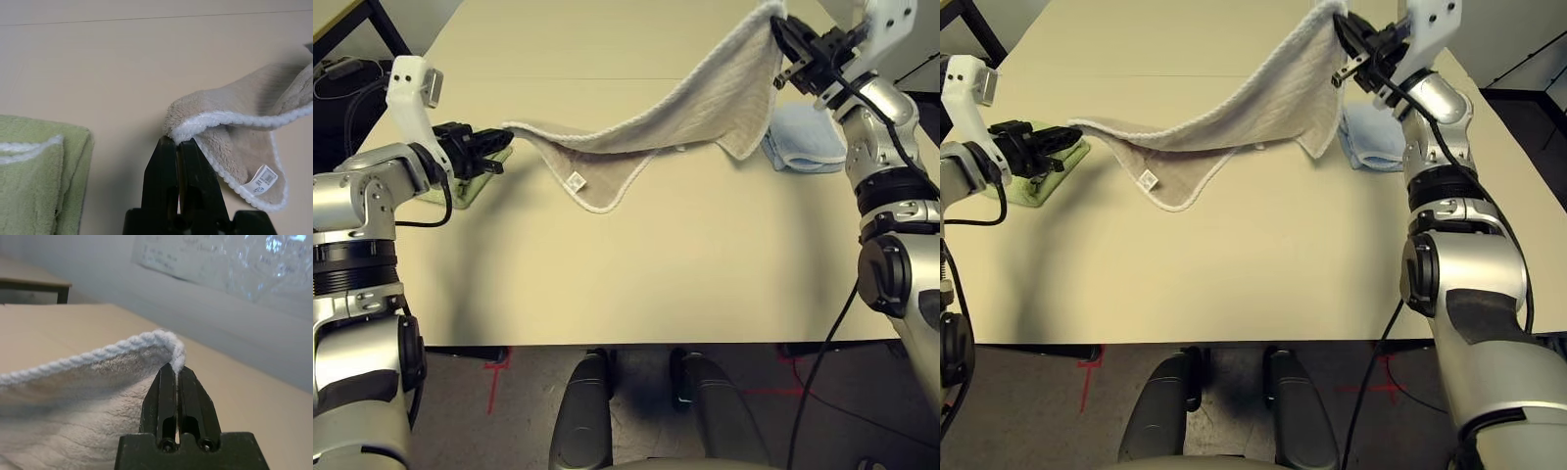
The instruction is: Fold the towel and set it aside.
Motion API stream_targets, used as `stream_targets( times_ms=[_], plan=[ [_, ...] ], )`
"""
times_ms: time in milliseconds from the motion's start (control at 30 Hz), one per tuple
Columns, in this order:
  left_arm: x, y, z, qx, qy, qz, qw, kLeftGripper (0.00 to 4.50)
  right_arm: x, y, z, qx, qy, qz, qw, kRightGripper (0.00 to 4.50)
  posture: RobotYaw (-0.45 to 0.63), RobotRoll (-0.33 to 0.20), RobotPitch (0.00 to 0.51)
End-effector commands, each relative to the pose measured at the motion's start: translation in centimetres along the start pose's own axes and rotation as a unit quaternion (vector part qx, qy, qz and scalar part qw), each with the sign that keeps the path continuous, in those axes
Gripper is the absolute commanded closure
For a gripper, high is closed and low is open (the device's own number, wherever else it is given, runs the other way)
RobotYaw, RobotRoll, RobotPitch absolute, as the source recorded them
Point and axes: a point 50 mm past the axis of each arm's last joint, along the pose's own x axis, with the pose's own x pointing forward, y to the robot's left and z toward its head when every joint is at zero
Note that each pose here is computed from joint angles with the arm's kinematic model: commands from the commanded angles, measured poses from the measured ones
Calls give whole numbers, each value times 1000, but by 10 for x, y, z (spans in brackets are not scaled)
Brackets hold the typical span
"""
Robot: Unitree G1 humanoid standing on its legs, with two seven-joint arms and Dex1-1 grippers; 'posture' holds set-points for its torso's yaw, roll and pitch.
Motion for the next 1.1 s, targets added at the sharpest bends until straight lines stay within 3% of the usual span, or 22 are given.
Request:
stream_targets(
  times_ms=[33,333,533,933,1100],
  plan=[
    [-6,3,10,13,-1,17,1000,4432,-10,-7,-7,19,29,15,999,4500,132,0,209],
    [-21,13,7,35,16,80,996,4432,-34,-14,-22,101,106,92,985,4500,137,0,222],
    [-27,16,14,51,7,96,994,4432,-47,-18,-27,111,156,138,972,4500,144,0,233],
    [-38,0,32,38,35,-8,999,4432,-54,-32,-7,214,139,184,949,4500,141,0,226],
    [-34,11,37,39,23,26,999,4432,-50,-29,-9,223,146,180,947,4500,143,0,229]
  ],
)
